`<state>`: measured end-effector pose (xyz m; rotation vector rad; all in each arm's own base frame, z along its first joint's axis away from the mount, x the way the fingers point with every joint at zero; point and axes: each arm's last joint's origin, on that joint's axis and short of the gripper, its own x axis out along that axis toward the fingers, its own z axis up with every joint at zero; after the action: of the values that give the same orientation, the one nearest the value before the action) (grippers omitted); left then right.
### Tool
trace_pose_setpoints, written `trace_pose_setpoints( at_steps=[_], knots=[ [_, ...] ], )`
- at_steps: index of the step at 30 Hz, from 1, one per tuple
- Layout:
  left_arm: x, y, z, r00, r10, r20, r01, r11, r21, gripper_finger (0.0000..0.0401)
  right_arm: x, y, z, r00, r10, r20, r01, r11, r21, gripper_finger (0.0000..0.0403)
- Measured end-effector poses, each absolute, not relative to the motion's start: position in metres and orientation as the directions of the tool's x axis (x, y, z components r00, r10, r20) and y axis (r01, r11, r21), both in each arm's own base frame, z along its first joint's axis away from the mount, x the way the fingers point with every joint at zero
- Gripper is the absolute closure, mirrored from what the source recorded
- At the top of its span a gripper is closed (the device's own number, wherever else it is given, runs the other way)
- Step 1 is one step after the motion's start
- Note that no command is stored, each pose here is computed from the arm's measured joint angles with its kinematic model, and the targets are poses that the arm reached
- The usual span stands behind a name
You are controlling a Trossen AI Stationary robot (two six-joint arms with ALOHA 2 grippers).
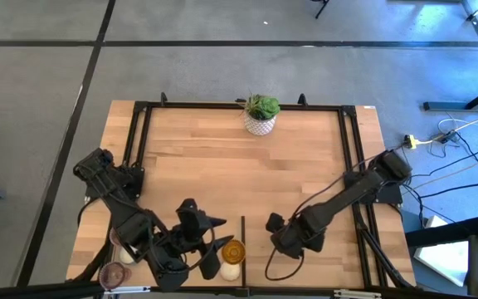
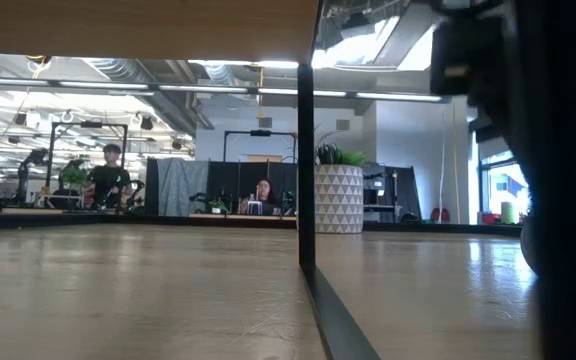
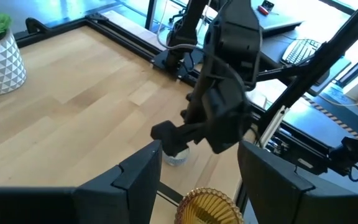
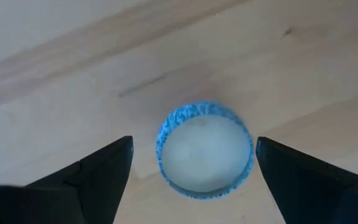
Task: Pick & Place candle stick holders
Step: Put the blue scented candle on the shelf
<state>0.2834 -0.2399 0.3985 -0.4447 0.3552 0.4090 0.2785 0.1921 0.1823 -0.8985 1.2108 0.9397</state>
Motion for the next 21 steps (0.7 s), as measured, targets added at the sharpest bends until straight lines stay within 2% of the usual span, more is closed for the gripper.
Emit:
trace_pose_setpoints(
  at_steps=[12,21],
  knots=[
    [0.280,-0.243,0.399,0.863,0.290,-0.414,-0.444,0.827,-0.346,0.0194,0.290,0.180,0.176,0.130,0.054,-0.990,-0.901,0.422,-0.096,0.0059],
    [0.280,-0.244,0.399,0.864,0.288,-0.414,-0.443,0.824,-0.352,0.0194,0.292,0.175,0.173,0.109,0.097,-0.989,-0.896,0.440,-0.056,0.0059]
  ],
)
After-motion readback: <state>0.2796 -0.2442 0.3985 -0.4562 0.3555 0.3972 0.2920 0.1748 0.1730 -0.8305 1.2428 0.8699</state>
